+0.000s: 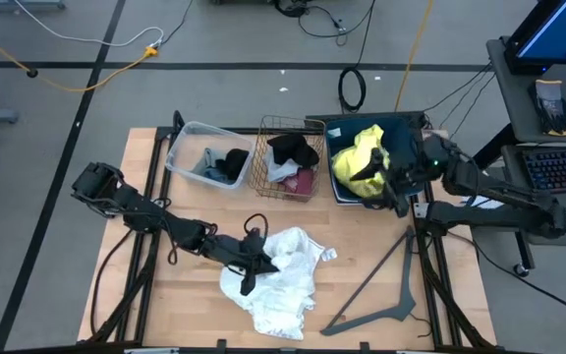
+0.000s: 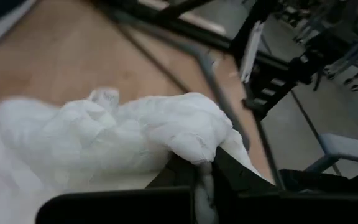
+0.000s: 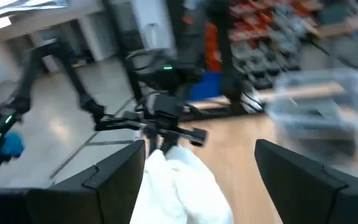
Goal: Pick & Place Cloths
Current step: Put the white shirt into the blue bin
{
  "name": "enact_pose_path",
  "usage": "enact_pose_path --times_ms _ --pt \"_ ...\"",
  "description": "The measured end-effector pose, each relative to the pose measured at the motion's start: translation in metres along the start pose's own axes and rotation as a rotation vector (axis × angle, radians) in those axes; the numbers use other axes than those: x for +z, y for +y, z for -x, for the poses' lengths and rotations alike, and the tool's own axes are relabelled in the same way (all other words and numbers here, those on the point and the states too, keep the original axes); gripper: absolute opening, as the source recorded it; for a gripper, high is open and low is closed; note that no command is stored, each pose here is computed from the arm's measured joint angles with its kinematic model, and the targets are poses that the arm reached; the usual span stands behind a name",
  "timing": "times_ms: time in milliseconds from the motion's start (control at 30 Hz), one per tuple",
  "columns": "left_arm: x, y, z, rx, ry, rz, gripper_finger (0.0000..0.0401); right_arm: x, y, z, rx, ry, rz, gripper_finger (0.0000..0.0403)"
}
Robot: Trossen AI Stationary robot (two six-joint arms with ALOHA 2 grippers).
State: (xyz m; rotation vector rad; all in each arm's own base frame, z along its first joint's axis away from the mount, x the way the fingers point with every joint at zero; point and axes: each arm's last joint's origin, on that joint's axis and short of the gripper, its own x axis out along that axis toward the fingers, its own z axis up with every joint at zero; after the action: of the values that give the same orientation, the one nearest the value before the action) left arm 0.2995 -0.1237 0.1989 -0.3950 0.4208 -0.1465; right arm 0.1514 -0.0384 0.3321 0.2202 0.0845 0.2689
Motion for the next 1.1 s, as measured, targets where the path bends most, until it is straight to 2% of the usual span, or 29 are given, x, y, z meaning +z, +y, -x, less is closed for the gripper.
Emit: enact_pose_path --times_ms 100,300,533,667,867,1100 --pt "0.017 -0.007 -0.002 -0.026 -0.014 -0.067 0.0008 -0.012 0.005 -0.016 0.099 -0.035 0.094 0.0293" --pt "0.052 -0.017 -0.004 0.028 0.048 -0.185 0.0008 -0.039 0.015 -0.042 0.217 -0.021 0.229 0.0293" --pt "0.1 -0.027 0.003 0.088 0.066 -0.301 0.0008 -0.06 0.029 -0.071 0.13 0.055 0.361 0.0293" --pt "0.117 -0.027 0.008 0.162 0.072 -0.332 0.0008 -0.072 0.038 -0.085 0.113 0.097 0.419 0.0293" --pt "0.127 -0.023 0.011 0.18 0.059 -0.35 0.0008 -0.083 0.048 -0.101 0.019 0.107 0.493 0.0298" --pt "0.129 -0.021 0.011 0.188 0.059 -0.347 0.0008 -0.084 0.049 -0.114 -0.055 0.028 0.501 0.0332"
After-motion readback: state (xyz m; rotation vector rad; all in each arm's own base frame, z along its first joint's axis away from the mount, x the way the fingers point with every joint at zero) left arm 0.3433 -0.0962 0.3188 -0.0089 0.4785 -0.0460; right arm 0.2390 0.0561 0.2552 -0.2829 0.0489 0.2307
